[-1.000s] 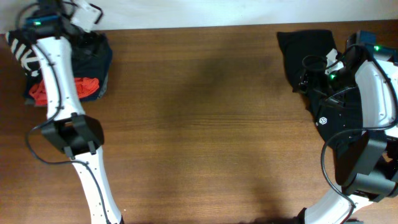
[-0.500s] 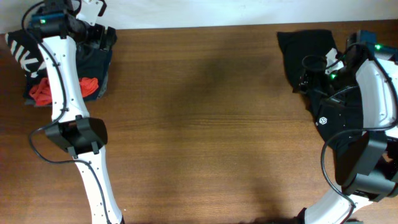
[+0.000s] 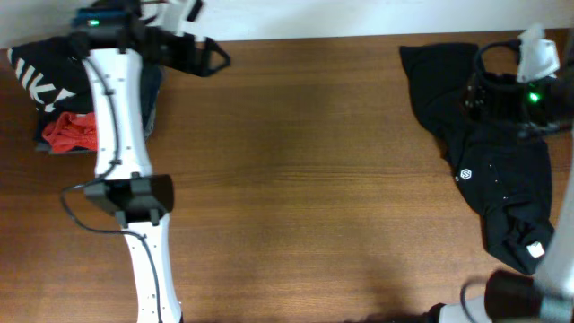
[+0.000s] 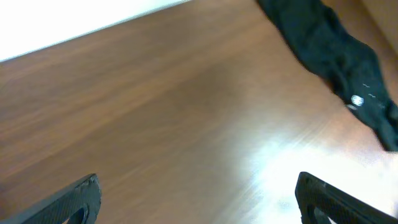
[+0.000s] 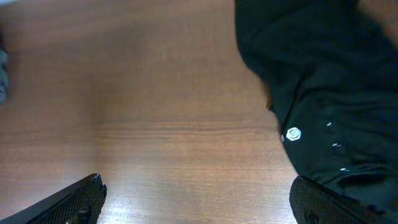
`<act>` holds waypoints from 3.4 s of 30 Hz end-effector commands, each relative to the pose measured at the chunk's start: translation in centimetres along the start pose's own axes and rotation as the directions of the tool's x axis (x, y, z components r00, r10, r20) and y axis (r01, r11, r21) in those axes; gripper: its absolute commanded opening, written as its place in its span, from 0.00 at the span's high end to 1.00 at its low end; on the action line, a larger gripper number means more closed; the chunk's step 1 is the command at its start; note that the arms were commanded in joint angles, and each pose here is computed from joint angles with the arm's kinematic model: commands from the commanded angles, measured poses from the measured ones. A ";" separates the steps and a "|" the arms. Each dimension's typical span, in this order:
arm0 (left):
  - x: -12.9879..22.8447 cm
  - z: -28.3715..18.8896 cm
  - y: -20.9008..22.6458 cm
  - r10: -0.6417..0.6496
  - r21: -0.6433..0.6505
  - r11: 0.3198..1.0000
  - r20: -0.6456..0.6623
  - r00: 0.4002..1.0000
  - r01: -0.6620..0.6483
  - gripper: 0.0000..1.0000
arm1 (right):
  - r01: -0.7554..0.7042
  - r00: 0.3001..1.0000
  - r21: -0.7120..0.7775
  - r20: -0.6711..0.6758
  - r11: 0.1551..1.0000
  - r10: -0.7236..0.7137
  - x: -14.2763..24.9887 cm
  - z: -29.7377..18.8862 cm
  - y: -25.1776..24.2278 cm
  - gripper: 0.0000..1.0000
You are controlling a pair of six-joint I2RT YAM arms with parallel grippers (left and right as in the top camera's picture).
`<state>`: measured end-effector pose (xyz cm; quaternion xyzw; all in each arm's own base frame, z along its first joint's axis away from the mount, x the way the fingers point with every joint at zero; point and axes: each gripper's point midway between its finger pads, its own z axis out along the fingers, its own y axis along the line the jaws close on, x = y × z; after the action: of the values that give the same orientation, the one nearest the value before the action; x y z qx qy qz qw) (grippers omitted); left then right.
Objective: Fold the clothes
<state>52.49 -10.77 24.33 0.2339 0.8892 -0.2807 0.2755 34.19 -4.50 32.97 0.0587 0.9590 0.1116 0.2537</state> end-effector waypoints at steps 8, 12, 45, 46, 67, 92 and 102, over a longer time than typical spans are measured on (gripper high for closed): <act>-0.3 4.5 -7.5 0.159 -0.076 0.983 -0.117 0.980 -0.169 0.01 | 0.063 0.989 0.024 0.131 0.998 -0.066 0.7 -5.1 1.8 0.01; -0.2 5.8 -10.0 0.200 -0.048 0.977 -0.134 0.971 -0.208 0.01 | 0.061 0.990 0.023 0.123 0.998 -0.063 0.7 -4.8 1.7 0.01; 0.3 7.7 -14.5 0.269 0.015 0.963 -0.153 0.951 -0.270 0.01 | 0.411 0.558 0.105 0.757 0.906 -0.341 8.0 -0.5 6.0 0.01; 0.3 7.7 -14.5 0.269 0.016 0.963 -0.153 0.951 -0.270 0.01 | 0.414 0.557 0.099 0.758 0.905 -0.338 9.0 0.4 5.8 0.01; 0.3 7.7 -14.5 0.269 0.015 0.963 -0.153 0.951 -0.270 0.01 | 0.427 0.461 0.139 0.817 0.894 -0.346 17.8 10.2 2.9 0.01; 0.2 7.7 -13.3 0.268 -0.043 0.959 -0.166 0.949 -0.279 0.01 | 0.426 0.467 0.136 0.814 0.895 -0.346 17.9 10.4 2.8 0.01; -4.2 6.1 -14.8 0.491 -0.299 0.809 -0.128 0.861 -0.506 0.01 | 0.426 0.467 0.136 0.814 0.895 -0.346 17.9 10.4 2.8 0.01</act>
<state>50.36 -26.00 22.99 0.3869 0.8673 -0.1133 0.2921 24.13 2.80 16.60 -0.1197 0.7125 0.0452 0.6899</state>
